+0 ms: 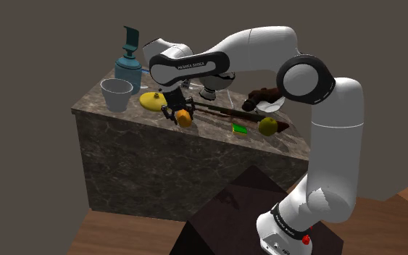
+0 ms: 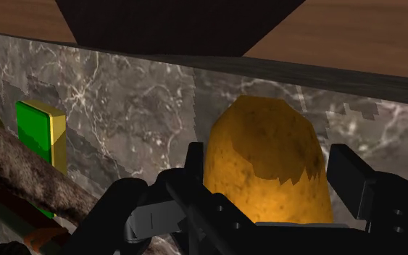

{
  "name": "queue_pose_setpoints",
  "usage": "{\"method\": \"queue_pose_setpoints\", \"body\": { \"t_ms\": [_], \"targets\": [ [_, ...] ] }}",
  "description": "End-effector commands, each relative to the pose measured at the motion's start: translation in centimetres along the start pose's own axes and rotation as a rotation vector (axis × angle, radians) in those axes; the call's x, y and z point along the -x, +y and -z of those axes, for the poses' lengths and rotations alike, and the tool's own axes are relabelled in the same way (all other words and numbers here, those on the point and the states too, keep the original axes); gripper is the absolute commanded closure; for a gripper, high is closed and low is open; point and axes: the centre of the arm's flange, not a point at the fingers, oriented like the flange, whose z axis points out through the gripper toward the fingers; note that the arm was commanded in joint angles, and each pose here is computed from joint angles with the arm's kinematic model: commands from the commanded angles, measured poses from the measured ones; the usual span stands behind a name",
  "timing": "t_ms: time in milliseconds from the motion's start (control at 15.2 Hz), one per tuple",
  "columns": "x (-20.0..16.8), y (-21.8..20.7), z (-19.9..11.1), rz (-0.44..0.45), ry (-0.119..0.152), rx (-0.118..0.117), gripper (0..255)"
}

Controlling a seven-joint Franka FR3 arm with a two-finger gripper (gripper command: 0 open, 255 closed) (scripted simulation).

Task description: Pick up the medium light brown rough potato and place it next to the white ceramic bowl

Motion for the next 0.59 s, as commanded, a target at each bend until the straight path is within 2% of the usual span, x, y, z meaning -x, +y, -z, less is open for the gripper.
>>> {"method": "queue_pose_setpoints", "body": {
  "t_ms": [0,528],
  "targets": [
    [0.0,0.0,0.0,0.000,0.000,0.000,255],
    [0.3,2.0,3.0,0.000,0.000,0.000,255]
  ]
}}
